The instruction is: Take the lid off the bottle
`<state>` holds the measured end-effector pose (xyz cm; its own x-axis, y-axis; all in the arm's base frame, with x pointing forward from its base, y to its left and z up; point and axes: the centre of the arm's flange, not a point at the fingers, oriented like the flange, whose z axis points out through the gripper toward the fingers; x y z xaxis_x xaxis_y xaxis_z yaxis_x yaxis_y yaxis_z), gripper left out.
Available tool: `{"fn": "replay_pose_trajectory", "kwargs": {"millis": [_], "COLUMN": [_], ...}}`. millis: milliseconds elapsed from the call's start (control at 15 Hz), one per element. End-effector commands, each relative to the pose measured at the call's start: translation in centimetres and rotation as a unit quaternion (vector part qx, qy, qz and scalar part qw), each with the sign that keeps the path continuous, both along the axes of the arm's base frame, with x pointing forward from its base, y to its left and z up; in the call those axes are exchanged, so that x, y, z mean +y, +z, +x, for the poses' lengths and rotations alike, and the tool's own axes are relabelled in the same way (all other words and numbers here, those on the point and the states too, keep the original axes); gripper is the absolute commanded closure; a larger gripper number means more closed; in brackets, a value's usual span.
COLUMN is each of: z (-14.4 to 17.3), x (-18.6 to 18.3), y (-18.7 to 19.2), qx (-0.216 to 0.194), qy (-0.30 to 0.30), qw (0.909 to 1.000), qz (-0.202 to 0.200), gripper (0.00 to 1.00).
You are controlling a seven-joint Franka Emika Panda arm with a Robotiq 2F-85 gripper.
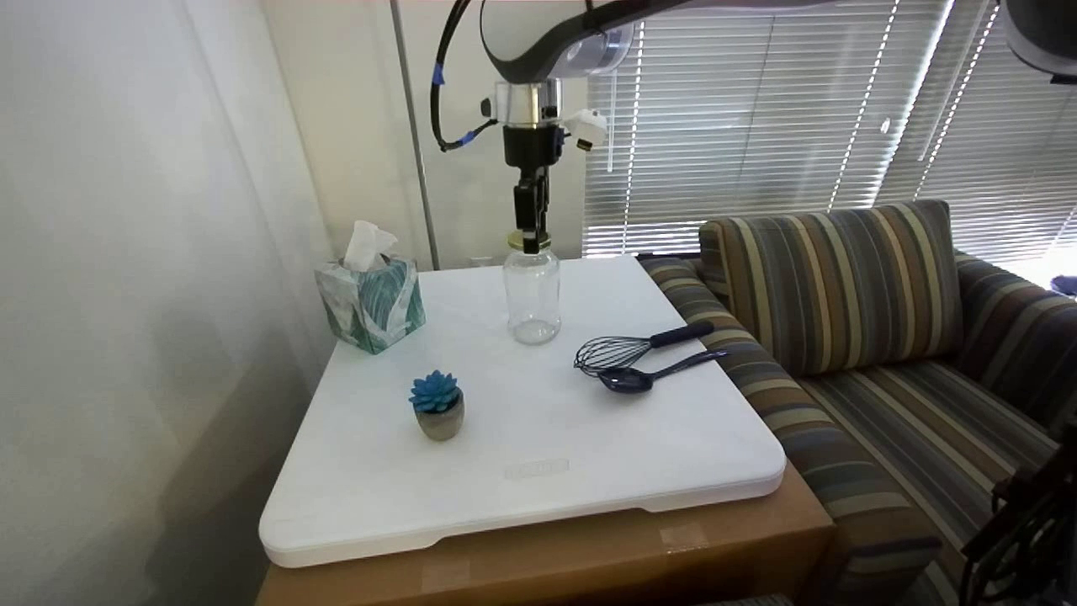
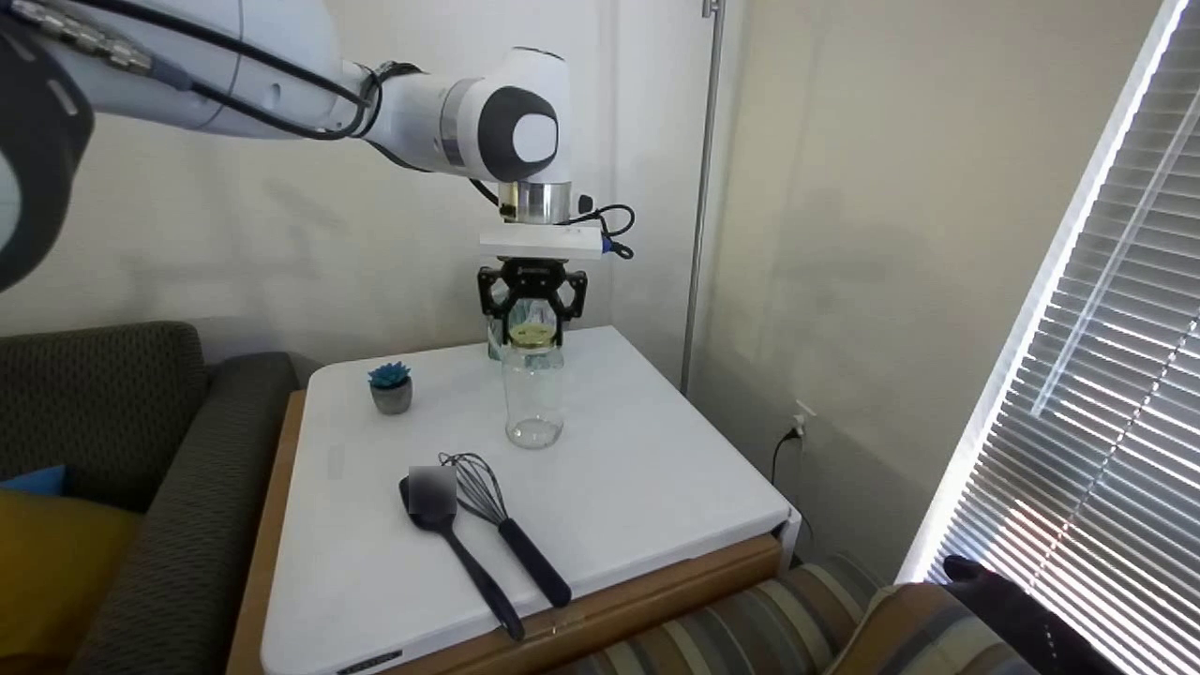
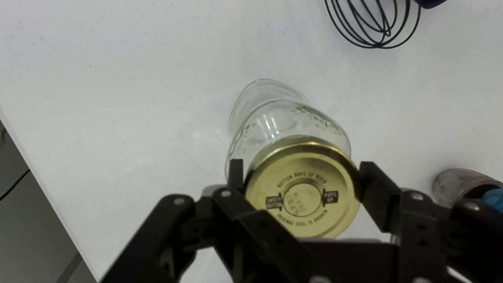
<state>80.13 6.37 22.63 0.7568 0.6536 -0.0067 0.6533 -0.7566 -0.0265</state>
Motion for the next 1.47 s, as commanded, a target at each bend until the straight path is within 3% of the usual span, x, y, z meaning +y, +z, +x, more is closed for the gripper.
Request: {"fn": "replay_pose_trajectory", "kwargs": {"millis": [0,267,733,1133,1400], "z": [2.4,2.1,1.5,0.2,-1.3], "x": [0.0,0.3,1.3,5.8,9.5], "y": [0.8,2.0,4.5,6.1,5.2], "qx": [-0.001,-0.008,-0.024,-0.032,-0.021], "qy": [0.008,0.009,0.015,0.054,0.080], "qw": [1.0000,0.9998,0.9994,0.9979,0.9965], "qz": [-0.005,-0.014,-0.017,-0.018,-0.014], "gripper": [0.45,0.52,0.52,0.52,0.52]}}
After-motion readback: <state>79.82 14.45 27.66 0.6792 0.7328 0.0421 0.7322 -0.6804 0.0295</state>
